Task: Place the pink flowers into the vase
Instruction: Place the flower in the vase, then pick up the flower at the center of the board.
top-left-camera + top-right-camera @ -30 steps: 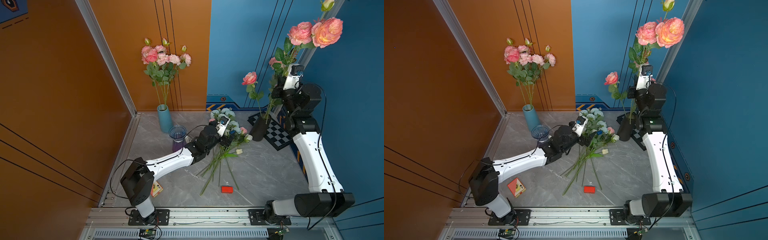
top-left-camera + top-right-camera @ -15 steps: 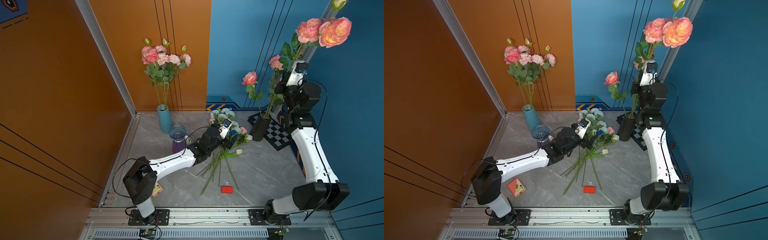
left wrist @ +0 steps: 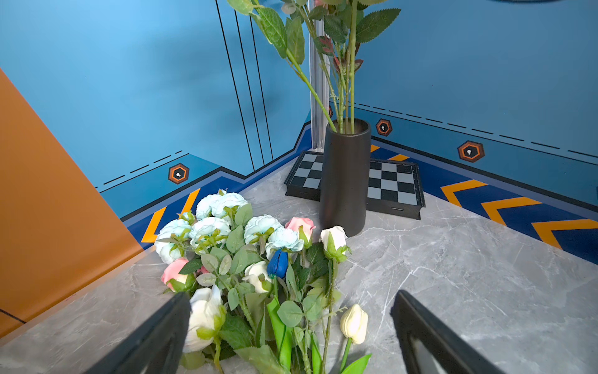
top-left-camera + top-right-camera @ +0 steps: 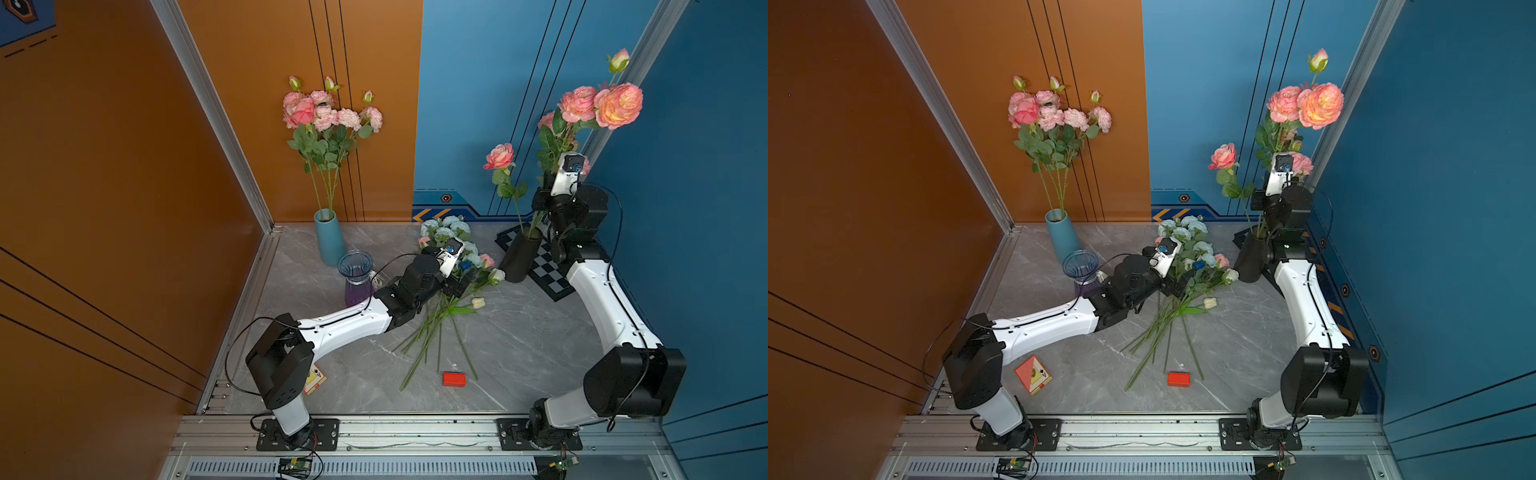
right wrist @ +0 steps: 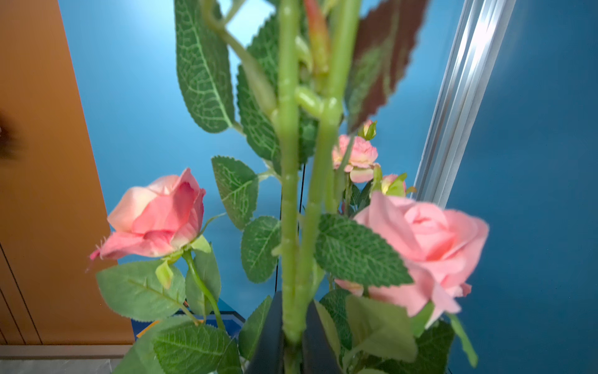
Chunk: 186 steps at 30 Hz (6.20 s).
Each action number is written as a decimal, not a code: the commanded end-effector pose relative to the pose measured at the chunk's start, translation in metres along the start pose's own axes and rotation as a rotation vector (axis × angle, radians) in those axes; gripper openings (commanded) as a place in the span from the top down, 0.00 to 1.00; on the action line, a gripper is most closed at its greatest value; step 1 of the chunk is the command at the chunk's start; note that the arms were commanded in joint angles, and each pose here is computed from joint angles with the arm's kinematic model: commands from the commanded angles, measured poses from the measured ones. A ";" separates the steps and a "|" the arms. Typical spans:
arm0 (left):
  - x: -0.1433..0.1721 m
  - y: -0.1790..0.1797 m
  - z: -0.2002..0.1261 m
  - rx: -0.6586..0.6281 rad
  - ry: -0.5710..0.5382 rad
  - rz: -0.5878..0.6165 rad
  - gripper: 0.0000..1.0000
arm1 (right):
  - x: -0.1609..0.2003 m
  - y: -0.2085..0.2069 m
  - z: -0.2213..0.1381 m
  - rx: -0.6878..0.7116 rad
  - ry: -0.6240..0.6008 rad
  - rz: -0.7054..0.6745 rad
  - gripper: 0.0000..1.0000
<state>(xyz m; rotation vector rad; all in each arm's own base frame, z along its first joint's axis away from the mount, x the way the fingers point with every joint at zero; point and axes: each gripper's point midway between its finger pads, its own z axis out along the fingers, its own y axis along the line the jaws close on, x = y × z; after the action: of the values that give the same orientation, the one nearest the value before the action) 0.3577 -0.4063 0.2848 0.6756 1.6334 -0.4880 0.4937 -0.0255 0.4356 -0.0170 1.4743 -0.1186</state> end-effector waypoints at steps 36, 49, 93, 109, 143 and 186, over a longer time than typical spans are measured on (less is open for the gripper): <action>-0.001 0.002 -0.015 -0.022 -0.008 -0.030 0.01 | 0.097 -0.018 -0.008 0.138 0.194 0.056 0.87; -0.002 0.003 -0.019 -0.027 -0.013 -0.032 0.01 | 0.107 -0.018 -0.007 0.143 0.225 0.050 0.85; 0.031 0.058 -0.031 -0.127 0.116 -0.288 0.01 | 0.076 0.017 -0.049 0.096 0.183 0.058 0.07; 0.016 0.063 -0.033 -0.110 0.107 -0.291 0.01 | 0.058 0.062 -0.080 -0.032 0.212 0.042 0.00; -0.040 0.135 -0.103 -0.128 0.015 -0.305 0.01 | 0.320 0.311 -0.166 -0.583 1.242 0.159 0.34; -0.019 0.151 -0.095 -0.168 0.063 -0.426 0.01 | 0.312 0.331 -0.120 -0.503 1.143 0.027 0.99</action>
<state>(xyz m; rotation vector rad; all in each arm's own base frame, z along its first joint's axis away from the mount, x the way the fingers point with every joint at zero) 0.3826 -0.2420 0.3332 0.2740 1.8327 -0.6148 0.4167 0.2755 0.0398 -0.3704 2.7001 0.2745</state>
